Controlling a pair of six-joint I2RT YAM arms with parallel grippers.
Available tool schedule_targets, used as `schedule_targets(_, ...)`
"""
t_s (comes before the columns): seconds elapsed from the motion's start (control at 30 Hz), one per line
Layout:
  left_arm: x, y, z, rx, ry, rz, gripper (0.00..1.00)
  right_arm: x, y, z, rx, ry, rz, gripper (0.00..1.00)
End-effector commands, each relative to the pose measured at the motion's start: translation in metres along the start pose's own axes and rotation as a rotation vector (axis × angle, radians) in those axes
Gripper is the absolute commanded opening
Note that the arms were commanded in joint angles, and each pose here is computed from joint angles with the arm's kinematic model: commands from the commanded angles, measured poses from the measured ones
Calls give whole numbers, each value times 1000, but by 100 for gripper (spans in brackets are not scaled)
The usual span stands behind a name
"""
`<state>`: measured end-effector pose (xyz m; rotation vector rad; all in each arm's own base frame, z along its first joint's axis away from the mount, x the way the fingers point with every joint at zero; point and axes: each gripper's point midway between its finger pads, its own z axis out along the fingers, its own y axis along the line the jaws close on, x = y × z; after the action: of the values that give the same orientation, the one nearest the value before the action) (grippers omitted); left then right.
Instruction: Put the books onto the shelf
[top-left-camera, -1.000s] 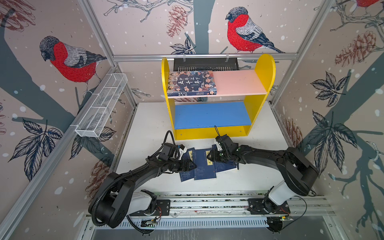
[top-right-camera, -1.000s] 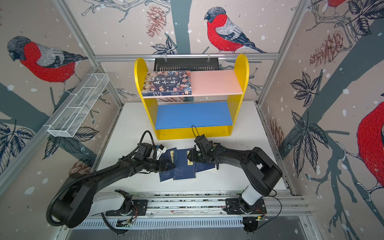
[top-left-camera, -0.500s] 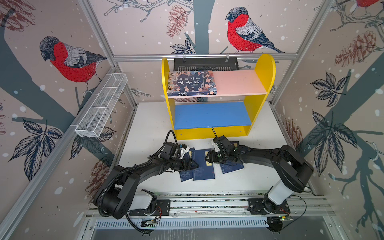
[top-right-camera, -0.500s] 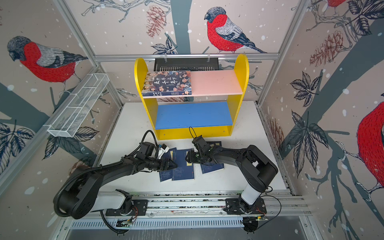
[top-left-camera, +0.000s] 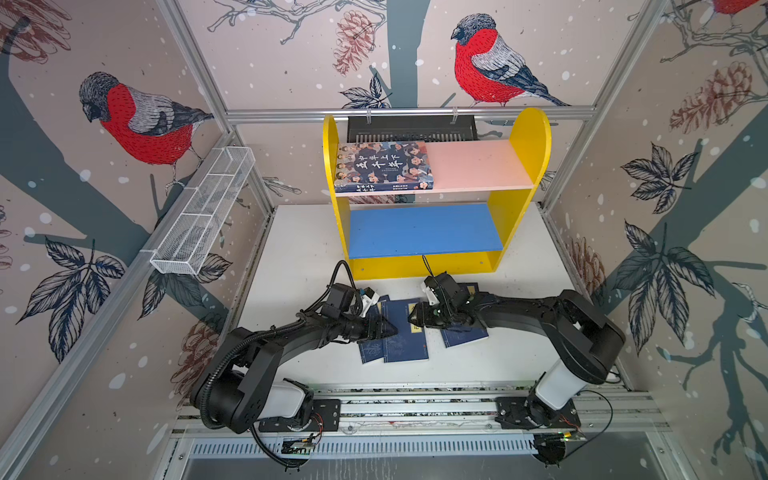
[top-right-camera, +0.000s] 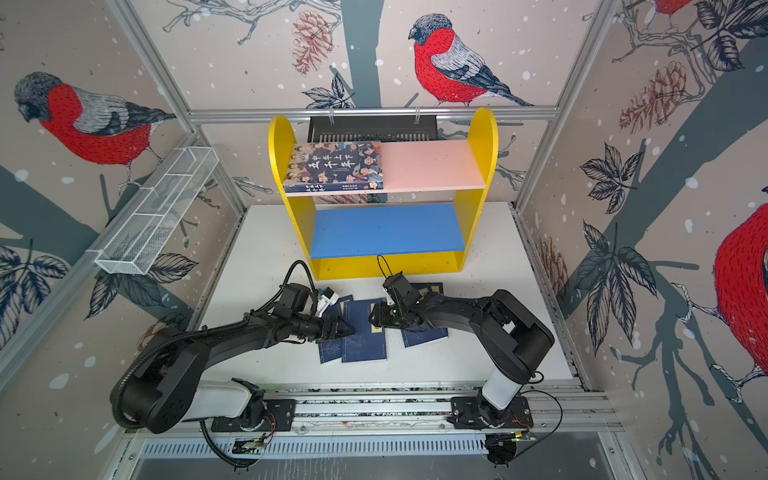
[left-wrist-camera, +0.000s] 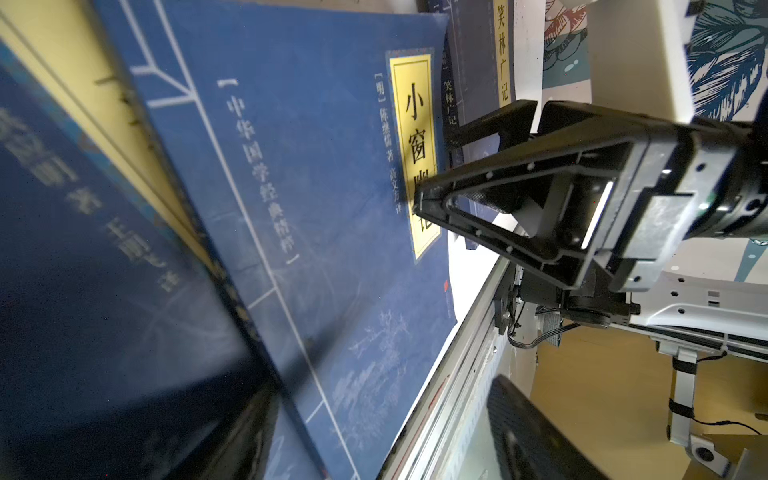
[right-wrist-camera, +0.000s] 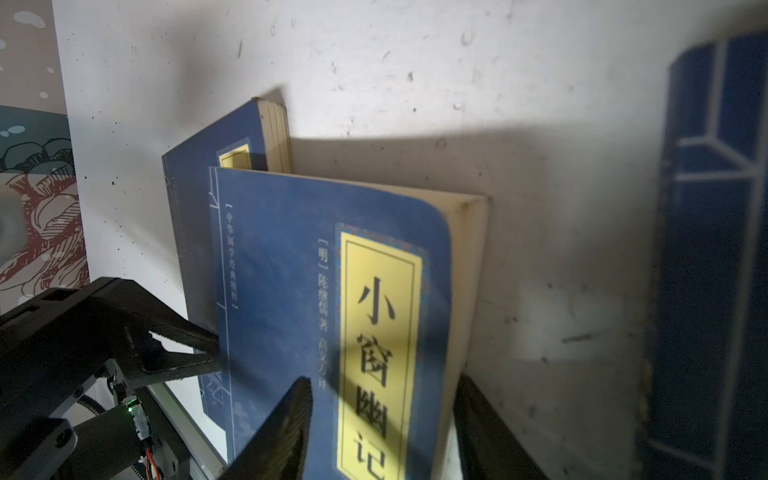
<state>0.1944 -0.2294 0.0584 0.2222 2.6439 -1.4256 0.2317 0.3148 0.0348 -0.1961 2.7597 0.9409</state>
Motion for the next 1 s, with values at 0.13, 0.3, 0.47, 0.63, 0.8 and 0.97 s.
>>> schedule_targets(0.13,-10,-20,-2,82,-14,26,74,-2,6,1,-29,-14,1,56)
schedule_targets(0.3,-13,-17,-7,74,-42,27,75,2,5,4,-31,-2,1,56)
schedule_targets(0.47,-16,-8,-10,27,-72,36,75,10,-3,10,-14,26,16,56)
schedule_targets(0.63,-17,1,-19,-24,-113,42,80,12,-6,14,4,51,28,56)
schedule_targets(0.8,-16,9,-24,-77,-143,52,83,12,-4,16,3,53,28,56)
schedule_targets(0.97,-26,17,-33,-124,-202,47,85,13,-7,16,17,57,25,57)
